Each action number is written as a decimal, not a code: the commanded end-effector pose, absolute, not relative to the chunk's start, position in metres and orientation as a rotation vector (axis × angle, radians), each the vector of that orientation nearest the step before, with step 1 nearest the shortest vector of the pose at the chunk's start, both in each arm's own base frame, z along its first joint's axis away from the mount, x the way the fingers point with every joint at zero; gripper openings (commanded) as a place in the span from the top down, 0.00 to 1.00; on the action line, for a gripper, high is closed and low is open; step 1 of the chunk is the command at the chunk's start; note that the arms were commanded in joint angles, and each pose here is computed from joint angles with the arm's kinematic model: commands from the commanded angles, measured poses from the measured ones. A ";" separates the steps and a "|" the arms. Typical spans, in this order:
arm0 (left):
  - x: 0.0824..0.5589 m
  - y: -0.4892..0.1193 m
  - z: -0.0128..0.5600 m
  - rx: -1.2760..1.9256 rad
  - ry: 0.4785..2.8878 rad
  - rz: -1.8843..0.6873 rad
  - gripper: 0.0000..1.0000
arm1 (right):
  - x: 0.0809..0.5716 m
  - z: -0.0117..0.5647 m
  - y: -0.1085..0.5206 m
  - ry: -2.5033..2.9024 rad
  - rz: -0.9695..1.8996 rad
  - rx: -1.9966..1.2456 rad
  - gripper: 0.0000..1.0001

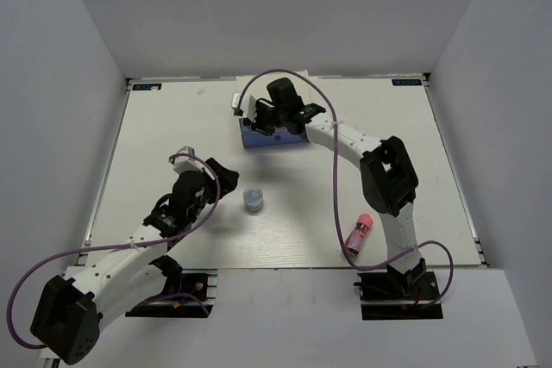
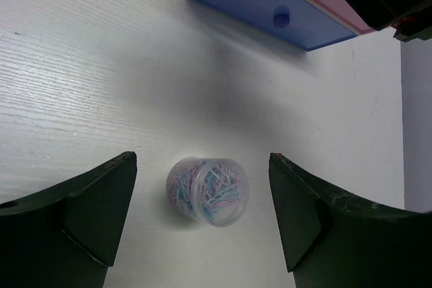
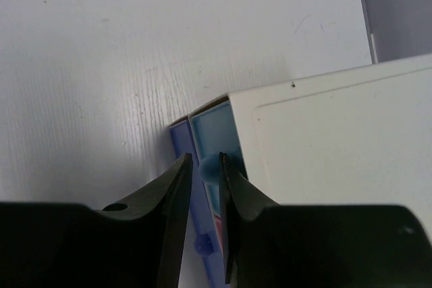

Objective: Sort the stationery into containers
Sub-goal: Move the container, then open the drawer

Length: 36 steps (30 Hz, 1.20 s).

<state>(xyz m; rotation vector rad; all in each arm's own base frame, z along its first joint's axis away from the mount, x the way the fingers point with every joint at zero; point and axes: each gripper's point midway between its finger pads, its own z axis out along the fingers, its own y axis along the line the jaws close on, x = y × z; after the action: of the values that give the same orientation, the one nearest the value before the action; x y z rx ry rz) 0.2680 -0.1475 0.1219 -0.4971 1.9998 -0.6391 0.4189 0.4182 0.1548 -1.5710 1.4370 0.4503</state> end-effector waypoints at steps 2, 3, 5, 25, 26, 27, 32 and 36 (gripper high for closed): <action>0.267 -0.153 0.123 -0.458 2.005 -0.661 0.11 | 0.404 0.207 0.404 1.344 0.481 -1.485 0.70; 0.266 -0.155 0.120 -0.438 2.019 -0.654 0.11 | 0.396 0.198 0.401 1.312 0.485 -1.496 0.67; 0.266 -0.158 0.119 -0.416 2.026 -0.658 0.11 | 0.376 0.225 0.384 1.235 0.463 -1.469 0.59; 0.266 -0.161 0.125 -0.377 2.029 -0.663 0.11 | 0.370 0.186 0.327 2.097 0.870 -0.444 0.70; 0.266 -0.161 0.129 -0.386 2.015 -0.677 0.11 | 0.372 0.186 0.326 2.109 0.879 -0.404 0.66; 0.264 -0.160 0.124 -0.387 2.025 -0.671 0.11 | 0.371 0.184 0.327 2.115 0.878 -0.387 0.61; 0.266 -0.159 0.129 -0.392 2.013 -0.668 0.11 | 0.395 0.174 0.312 2.124 0.781 -0.180 0.54; 0.267 -0.160 0.125 -0.392 2.031 -0.656 0.11 | 0.409 0.168 0.306 2.139 0.715 -0.079 0.54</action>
<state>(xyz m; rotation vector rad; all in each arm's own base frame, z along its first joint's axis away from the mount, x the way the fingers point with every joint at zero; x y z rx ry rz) 0.2662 -0.1607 0.1234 -0.3866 2.0284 -0.6690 0.3875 0.3129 0.1622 -0.2463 2.1653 0.7717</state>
